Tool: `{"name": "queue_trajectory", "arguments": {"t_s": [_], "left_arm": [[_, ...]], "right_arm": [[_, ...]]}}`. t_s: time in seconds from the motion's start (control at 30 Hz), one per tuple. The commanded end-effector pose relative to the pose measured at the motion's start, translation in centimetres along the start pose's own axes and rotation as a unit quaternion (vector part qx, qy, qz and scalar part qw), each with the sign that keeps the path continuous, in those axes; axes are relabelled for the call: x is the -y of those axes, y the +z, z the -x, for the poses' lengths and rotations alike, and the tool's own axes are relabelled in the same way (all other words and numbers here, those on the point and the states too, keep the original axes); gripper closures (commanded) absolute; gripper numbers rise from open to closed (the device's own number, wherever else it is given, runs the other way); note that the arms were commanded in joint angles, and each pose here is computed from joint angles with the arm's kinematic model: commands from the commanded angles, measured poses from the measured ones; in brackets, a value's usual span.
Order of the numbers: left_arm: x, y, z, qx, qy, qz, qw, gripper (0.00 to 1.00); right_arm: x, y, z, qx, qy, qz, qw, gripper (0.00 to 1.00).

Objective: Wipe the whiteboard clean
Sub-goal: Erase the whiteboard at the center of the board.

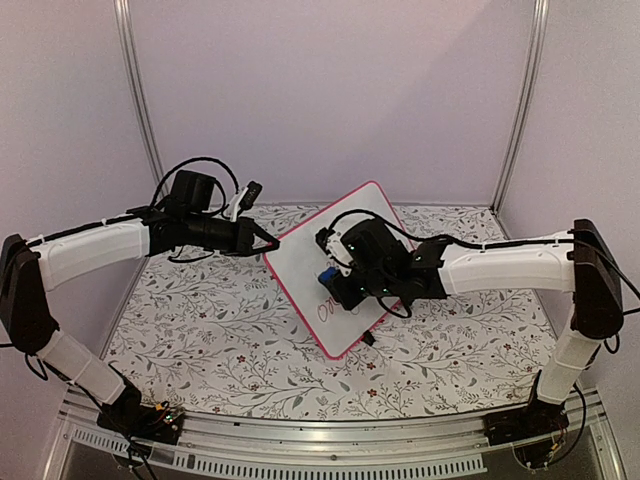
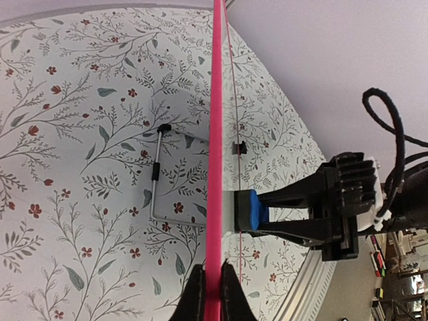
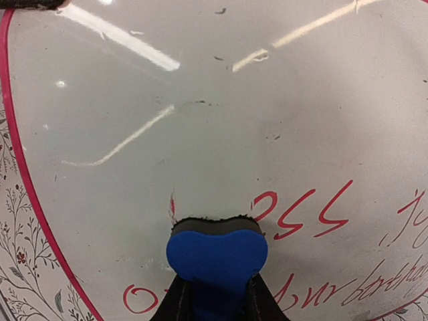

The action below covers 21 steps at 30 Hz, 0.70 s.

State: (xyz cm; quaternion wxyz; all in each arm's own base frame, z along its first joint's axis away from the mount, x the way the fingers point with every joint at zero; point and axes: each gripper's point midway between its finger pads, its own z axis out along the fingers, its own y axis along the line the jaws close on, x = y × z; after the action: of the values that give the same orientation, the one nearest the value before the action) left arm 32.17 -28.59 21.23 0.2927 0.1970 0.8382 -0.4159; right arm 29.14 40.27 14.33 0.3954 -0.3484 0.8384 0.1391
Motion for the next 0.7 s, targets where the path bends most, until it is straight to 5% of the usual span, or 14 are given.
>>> {"name": "queue_trajectory", "arguments": {"t_s": [0.0,0.33,0.67], "left_arm": [[0.9,-0.4,0.4,0.010,0.029,-0.015,0.999,1.00],[1.0,-0.4,0.4,0.011,0.030,-0.016,0.999,1.00],[0.9,-0.4,0.5,0.012,0.029,-0.014,0.999,1.00]], "right_arm": [[0.1,0.3,-5.4,-0.083,0.000,0.004,0.997,1.00],[-0.9,-0.1,-4.8,-0.075,-0.009,0.009,0.997,1.00],[-0.5,0.3,2.1,-0.007,-0.022,-0.010,1.000,1.00]]}}
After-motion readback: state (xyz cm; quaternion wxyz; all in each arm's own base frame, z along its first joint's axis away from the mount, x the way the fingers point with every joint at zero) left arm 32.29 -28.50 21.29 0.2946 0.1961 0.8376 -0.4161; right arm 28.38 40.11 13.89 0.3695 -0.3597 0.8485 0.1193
